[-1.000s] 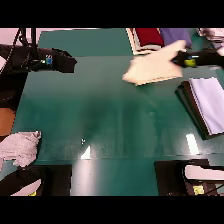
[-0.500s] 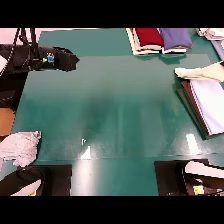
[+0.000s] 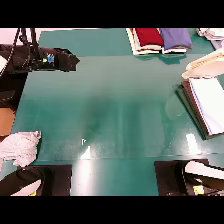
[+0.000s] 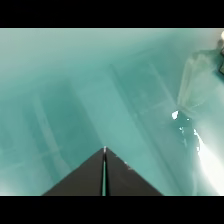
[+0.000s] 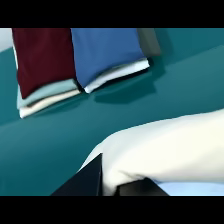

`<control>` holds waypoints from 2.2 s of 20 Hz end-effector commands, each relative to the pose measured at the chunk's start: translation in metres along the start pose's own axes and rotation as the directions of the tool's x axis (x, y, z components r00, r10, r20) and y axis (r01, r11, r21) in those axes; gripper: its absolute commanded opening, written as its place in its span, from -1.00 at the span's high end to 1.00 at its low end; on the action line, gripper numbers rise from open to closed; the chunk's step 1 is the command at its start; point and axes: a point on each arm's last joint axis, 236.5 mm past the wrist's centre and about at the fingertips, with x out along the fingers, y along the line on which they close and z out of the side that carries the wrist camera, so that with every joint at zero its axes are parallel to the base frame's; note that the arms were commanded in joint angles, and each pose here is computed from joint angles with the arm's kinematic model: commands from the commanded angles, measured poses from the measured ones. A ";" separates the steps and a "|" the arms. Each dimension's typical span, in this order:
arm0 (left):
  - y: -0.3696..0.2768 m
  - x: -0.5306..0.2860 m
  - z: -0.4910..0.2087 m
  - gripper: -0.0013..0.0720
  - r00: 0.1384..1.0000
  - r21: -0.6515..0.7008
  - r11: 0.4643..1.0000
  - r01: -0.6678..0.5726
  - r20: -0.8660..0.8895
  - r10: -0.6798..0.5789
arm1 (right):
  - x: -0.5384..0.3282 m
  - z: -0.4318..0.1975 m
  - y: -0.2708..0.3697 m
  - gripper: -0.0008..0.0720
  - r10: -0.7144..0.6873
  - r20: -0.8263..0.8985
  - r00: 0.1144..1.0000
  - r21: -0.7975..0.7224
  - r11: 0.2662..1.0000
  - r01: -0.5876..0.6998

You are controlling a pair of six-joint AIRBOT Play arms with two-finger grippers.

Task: Fold the shirts.

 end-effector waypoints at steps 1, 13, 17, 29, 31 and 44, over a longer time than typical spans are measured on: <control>0.000 0.000 -0.002 0.90 1.000 0.005 1.000 0.000 -0.007 0.000 | -0.022 -0.013 -0.014 0.93 -0.103 -0.072 0.992 -0.076 0.992 0.098; 0.000 0.000 -0.003 0.90 1.000 0.038 0.999 0.000 -0.013 0.001 | -0.104 -0.172 -0.146 0.89 -0.464 -0.326 0.823 -0.019 0.874 0.486; 0.000 0.000 -0.003 0.90 1.000 0.057 0.998 0.000 -0.012 0.000 | -0.118 -0.194 -0.161 -0.43 -0.478 -0.343 0.808 0.057 0.849 0.526; 0.002 0.000 -0.003 0.90 1.000 0.068 0.998 -0.007 -0.014 0.008 | -0.001 -0.185 0.148 -0.42 0.303 -0.315 0.899 -0.027 0.944 -0.328; 0.002 0.000 -0.004 0.90 1.000 0.068 0.998 -0.007 -0.017 0.008 | 0.010 -0.209 0.190 -0.42 0.345 -0.374 0.861 -0.097 0.908 -0.406; 0.001 0.000 -0.001 0.90 1.000 0.067 0.998 -0.006 -0.002 0.007 | 0.011 -0.253 0.255 0.92 0.382 -0.461 0.801 -0.232 0.820 -0.524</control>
